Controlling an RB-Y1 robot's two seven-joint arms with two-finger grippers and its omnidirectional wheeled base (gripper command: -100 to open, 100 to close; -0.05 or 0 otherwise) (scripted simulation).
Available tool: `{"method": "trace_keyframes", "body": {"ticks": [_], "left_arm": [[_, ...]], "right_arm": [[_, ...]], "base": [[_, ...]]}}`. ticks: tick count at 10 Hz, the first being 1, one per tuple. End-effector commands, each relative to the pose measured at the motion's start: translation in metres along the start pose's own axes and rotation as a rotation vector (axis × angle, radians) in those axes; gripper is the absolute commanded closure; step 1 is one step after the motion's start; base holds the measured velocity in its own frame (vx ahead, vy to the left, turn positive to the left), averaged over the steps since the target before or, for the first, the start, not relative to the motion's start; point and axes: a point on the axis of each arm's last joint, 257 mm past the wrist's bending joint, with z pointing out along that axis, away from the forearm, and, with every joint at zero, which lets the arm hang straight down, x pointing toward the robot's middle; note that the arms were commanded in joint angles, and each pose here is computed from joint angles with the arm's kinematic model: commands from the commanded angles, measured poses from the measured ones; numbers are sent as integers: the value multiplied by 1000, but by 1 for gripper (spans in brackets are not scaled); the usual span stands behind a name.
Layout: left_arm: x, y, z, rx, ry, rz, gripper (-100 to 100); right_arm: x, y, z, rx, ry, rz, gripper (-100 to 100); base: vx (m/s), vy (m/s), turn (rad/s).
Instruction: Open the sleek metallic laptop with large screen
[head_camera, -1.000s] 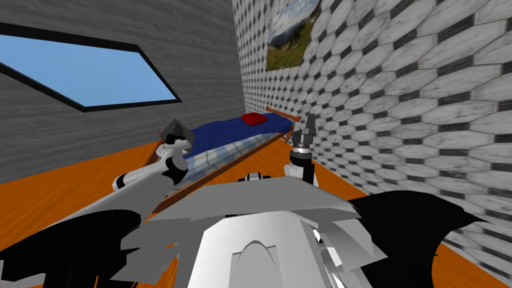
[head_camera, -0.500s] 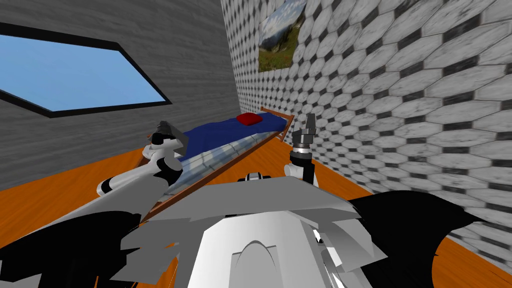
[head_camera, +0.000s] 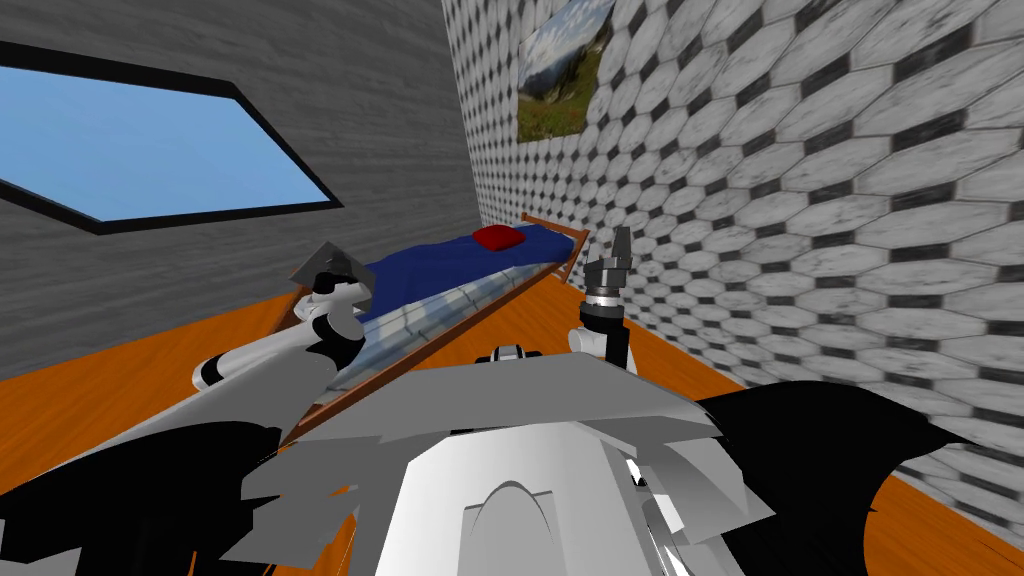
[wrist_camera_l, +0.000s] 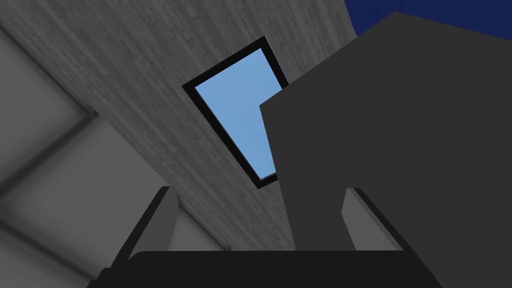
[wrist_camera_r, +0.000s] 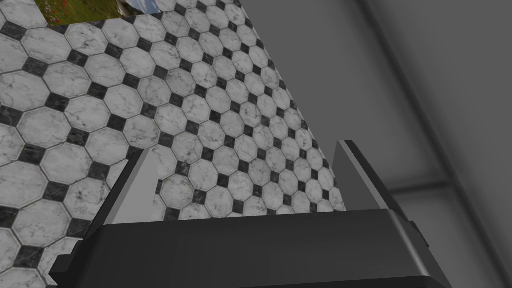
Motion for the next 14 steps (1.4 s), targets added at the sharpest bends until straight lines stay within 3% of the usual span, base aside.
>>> {"method": "trace_keyframes", "body": {"ticks": [1, 3, 4, 5, 6, 7, 8, 10, 13, 14], "left_arm": [[41, -17, -3, 25, 59, 11, 100], [41, -16, -3, 25, 60, 11, 100], [81, -25, -9, 33, 119, 16, 100], [82, -37, -9, 56, 118, 19, 100], [115, -51, -15, 74, 166, 21, 100], [136, -29, -22, 33, 203, 30, 100], [162, -71, -28, 102, 231, 14, 100], [175, -59, -32, 81, 255, 34, 100], [166, -81, -30, 123, 237, 28, 100], [207, -93, -44, 136, 298, 28, 100]], "right_arm": [[0, 0, 0, 0, 0, 0, 0], [0, 0, 0, 0, 0, 0, 0], [0, 0, 0, 0, 0, 0, 0], [0, 0, 0, 0, 0, 0, 0], [0, 0, 0, 0, 0, 0, 0], [0, 0, 0, 0, 0, 0, 0], [0, 0, 0, 0, 0, 0, 0], [0, 0, 0, 0, 0, 0, 0], [0, 0, 0, 0, 0, 0, 0], [0, 0, 0, 0, 0, 0, 0]], "base": [[63, 10, 348], [25, 9, 7], [48, 20, 335], [65, 8, 346], [91, 2, 449], [80, 2, 299], [92, 3, 421], [55, 2, 145], [-9, 2, -15], [38, 7, 356]]}}
